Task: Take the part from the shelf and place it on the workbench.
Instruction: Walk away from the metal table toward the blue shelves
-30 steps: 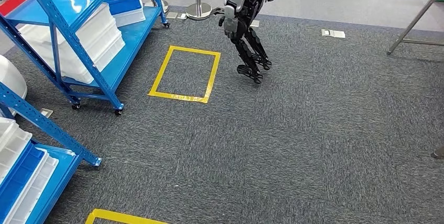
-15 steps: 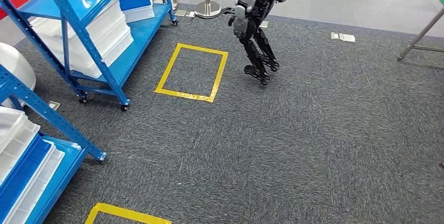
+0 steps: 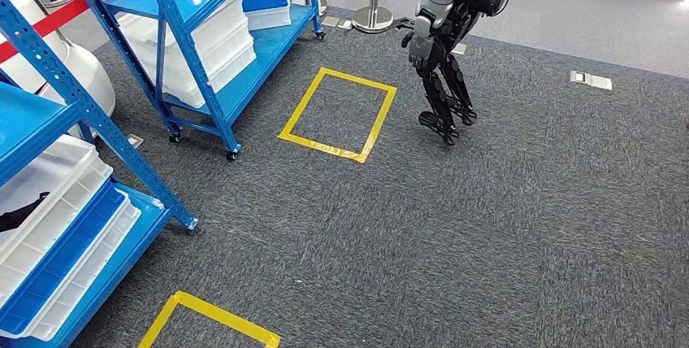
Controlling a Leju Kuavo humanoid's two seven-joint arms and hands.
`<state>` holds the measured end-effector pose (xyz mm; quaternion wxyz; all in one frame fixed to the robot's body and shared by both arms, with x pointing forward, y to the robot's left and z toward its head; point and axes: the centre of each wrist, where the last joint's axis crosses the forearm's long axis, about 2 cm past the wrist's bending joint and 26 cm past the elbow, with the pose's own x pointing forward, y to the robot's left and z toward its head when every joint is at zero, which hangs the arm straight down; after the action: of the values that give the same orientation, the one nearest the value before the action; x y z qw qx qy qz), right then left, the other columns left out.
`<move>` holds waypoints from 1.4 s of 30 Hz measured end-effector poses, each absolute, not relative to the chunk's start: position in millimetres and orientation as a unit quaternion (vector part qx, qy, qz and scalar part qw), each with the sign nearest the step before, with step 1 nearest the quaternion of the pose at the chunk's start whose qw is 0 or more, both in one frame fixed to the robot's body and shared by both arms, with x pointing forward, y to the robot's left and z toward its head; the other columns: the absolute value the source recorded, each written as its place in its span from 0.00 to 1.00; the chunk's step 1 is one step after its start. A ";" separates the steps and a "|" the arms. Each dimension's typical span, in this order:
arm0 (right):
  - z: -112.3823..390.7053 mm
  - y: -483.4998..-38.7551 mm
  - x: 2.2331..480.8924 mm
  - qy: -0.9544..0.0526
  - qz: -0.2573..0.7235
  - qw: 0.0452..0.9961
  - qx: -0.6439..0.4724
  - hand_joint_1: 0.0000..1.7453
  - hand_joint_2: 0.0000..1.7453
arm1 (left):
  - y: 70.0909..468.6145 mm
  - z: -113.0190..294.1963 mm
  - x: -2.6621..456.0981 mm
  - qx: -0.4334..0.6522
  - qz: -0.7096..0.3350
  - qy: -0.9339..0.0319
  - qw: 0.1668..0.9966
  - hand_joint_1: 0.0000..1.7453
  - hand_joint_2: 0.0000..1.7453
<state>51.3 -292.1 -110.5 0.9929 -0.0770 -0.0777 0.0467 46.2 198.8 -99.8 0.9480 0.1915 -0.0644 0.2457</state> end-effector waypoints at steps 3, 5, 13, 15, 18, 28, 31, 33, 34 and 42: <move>-110.6 -292.1 50.8 -0.077 0.048 0.993 -0.077 0.00 0.00 | 198.8 -99.8 46.4 0.191 0.246 -0.065 0.948 0.00 0.00; -110.9 -292.4 48.5 -0.075 0.049 0.993 -0.077 0.00 0.00 | 198.7 -99.7 46.8 0.190 0.246 -0.065 0.948 0.00 0.00; -110.7 -291.2 49.8 -0.076 0.051 0.993 -0.076 0.00 0.00 | 199.7 -99.8 47.6 0.190 0.245 -0.067 0.948 0.00 0.00; -110.5 -290.7 51.4 -0.077 0.051 0.993 -0.075 0.00 0.00 | 200.1 -100.0 46.9 0.191 0.245 -0.066 0.948 0.00 0.00; -110.5 -290.8 51.4 -0.077 0.052 0.993 -0.075 0.00 0.00 | 200.3 -99.9 47.4 0.191 0.245 -0.066 0.948 0.00 0.00; -110.9 -292.4 48.5 -0.074 0.052 0.993 -0.077 0.00 0.00 | 199.3 -99.9 46.7 0.190 0.245 -0.066 0.948 0.00 0.00; -110.7 -291.6 49.9 -0.075 0.052 0.993 -0.075 0.00 0.00 | 199.8 -100.2 44.9 0.191 0.244 -0.065 0.949 0.00 0.00; -110.7 -291.4 50.2 -0.076 0.052 0.993 -0.074 0.00 0.00 | 200.1 -100.3 44.3 0.191 0.244 -0.065 0.948 0.00 0.00; -110.7 -291.6 49.6 -0.075 0.052 0.993 -0.073 0.00 0.00 | 200.1 -100.3 44.5 0.191 0.244 -0.065 0.948 0.00 0.00; -110.9 -291.0 48.4 -0.074 0.052 0.993 -0.071 0.00 0.00 | 200.9 -100.4 45.1 0.190 0.244 -0.067 0.949 0.00 0.00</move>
<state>48.4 -291.0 -110.9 0.9934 -0.0707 -0.0740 0.0523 45.1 200.9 -100.4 0.9485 0.1904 -0.0670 0.2441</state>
